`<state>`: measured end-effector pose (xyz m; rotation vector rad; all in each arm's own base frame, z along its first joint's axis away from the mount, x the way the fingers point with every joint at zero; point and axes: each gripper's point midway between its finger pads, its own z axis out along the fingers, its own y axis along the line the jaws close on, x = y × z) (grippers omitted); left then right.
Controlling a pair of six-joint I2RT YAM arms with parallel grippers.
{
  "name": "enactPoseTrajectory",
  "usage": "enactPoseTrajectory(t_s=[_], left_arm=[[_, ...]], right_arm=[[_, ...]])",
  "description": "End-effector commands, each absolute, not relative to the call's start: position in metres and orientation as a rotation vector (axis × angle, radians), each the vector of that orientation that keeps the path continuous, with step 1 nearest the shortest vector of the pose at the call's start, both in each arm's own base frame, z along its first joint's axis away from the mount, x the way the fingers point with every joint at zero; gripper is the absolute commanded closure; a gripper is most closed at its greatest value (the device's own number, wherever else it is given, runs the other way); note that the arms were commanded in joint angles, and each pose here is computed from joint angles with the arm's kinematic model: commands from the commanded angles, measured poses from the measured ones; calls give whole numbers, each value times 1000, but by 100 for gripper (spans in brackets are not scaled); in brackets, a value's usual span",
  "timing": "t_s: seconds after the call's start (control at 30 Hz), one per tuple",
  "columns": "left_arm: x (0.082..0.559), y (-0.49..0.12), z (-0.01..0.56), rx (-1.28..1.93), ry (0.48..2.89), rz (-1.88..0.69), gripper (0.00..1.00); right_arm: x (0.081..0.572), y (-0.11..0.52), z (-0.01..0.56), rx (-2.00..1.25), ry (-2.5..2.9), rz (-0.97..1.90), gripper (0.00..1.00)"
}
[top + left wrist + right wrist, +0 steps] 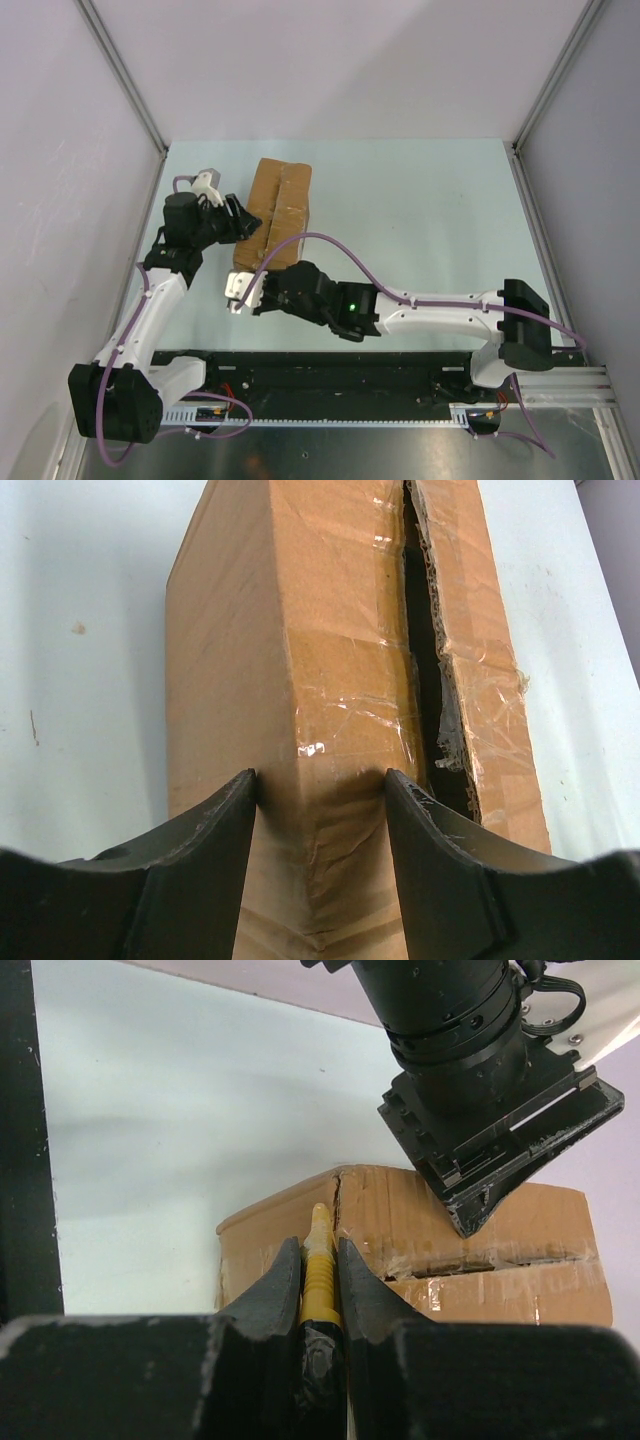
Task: Unpack the express box
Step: Cut the express box at the center of the board.
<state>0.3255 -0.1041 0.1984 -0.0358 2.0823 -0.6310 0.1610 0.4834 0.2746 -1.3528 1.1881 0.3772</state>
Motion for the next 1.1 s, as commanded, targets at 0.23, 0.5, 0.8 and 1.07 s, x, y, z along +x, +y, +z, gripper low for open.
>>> enactPoseTrajectory(t_s=[0.23, 0.5, 0.8, 1.07], left_arm=[[288, -93, 128, -88, 2362, -572, 42], [288, -93, 127, -89, 2365, -572, 42], [287, -93, 127, -91, 2365, -572, 42], [288, -93, 127, -90, 2365, -574, 42]], right_arm=[[154, 480, 320, -1256, 1114, 425, 100], [152, 479, 322, -1254, 1111, 425, 100], [154, 479, 314, -1266, 1132, 413, 100], [159, 479, 321, -1237, 1118, 385, 100]])
